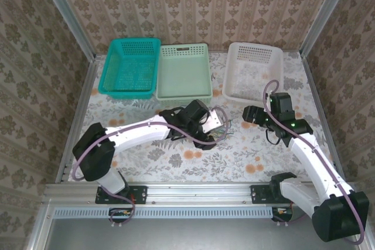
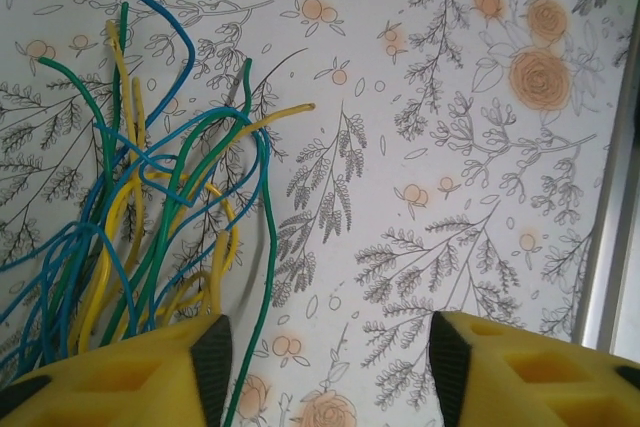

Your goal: Untangle the cables

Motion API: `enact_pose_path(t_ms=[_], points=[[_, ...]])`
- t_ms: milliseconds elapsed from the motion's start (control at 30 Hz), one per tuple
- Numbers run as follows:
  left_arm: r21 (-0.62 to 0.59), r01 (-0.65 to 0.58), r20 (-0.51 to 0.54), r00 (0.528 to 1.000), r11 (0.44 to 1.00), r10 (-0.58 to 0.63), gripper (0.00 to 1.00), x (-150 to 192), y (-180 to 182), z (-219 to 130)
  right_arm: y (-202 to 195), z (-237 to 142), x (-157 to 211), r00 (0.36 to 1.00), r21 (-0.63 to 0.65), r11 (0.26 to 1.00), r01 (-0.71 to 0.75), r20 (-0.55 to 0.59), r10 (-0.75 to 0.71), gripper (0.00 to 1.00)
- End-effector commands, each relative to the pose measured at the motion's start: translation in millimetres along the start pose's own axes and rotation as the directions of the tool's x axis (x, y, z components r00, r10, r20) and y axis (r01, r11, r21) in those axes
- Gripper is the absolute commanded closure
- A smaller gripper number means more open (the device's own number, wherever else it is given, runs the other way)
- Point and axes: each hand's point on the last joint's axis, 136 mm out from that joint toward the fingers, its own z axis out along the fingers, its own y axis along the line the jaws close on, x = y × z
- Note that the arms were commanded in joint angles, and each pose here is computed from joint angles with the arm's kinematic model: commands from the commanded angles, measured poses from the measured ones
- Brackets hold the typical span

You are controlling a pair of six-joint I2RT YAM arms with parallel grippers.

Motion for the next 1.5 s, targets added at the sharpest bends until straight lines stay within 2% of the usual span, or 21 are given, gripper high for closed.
enact_pose_path(t_ms=[0, 200, 300, 367, 500, 600, 667, 833, 900, 1000, 1167, 1333, 1467], points=[[-0.016, -0.050, -0.092, 0.995, 0.999, 0.048, 0.51, 11.0, 7.3, 15.1, 9.6, -0.1, 5.3, 1.000, -0.058, 0.998, -0.009, -0.006, 0.009, 0.16], [-0.011, -0.040, -0.159, 0.987, 0.999, 0.038, 0.57, 16.8, 15.6, 39.9, 6.6, 5.9, 11.0, 1.000, -0.058, 0.998, -0.023, -0.012, 0.023, 0.15], [-0.075, -0.035, -0.174, 0.985, 0.997, 0.022, 0.68, 19.1, 28.7, 44.4, 7.1, 5.4, 12.3, 1.000, -0.066, 0.997, -0.027, -0.012, 0.026, 0.15], [-0.093, -0.028, -0.173, 0.985, 0.995, 0.011, 0.70, 19.7, 33.3, 44.5, 7.3, 4.0, 13.2, 1.000, -0.068, 0.997, -0.021, -0.011, 0.021, 0.15], [-0.148, -0.025, -0.182, 0.983, 0.989, -0.002, 0.64, 22.5, 41.0, 36.1, 4.4, 1.2, 14.5, 1.000, -0.054, 0.999, -0.005, -0.009, 0.004, 0.15], [-0.178, -0.027, -0.169, 0.986, 0.984, -0.004, 0.52, 22.5, 41.9, 24.2, 4.4, 1.8, 16.4, 1.000, -0.057, 0.998, -0.003, -0.014, 0.002, 0.15], [-0.197, -0.032, -0.162, 0.987, 0.980, 0.000, 0.49, 22.7, 41.7, 15.6, 5.7, 2.5, 17.2, 1.000, -0.065, 0.998, -0.004, -0.018, 0.002, 0.15], [-0.238, -0.054, -0.149, 0.989, 0.970, 0.018, 0.47, 17.8, 39.2, -3.8, 8.1, 3.5, 16.4, 1.000, -0.076, 0.997, -0.009, -0.018, 0.007, 0.15], [-0.261, -0.074, -0.175, 0.984, 0.962, 0.028, 0.47, 23.4, 41.9, -3.8, 8.6, 3.3, 15.4, 1.000, -0.077, 0.997, -0.008, -0.015, 0.007, 0.15], [-0.258, -0.079, -0.218, 0.976, 0.963, 0.022, 0.48, 35.3, 43.9, 3.8, 10.4, 2.0, 13.8, 1.000, -0.086, 0.996, -0.009, -0.010, 0.008, 0.15], [-0.210, -0.067, -0.211, 0.977, 0.975, 0.022, 0.49, 37.8, 36.1, 15.0, 10.5, 0.6, 13.2, 1.000, -0.083, 0.997, -0.006, -0.011, 0.005, 0.15], [-0.183, -0.080, -0.284, 0.958, 0.980, 0.025, 0.49, 56.6, 34.1, 25.5, 10.9, 1.1, 13.4, 1.000, -0.085, 0.996, -0.004, -0.012, 0.003, 0.15], [-0.179, -0.079, -0.294, 0.955, 0.981, 0.023, 0.50, 59.4, 35.9, 34.6, 10.5, 3.5, 14.0, 1.000, -0.086, 0.996, -0.011, -0.016, 0.010, 0.15]])
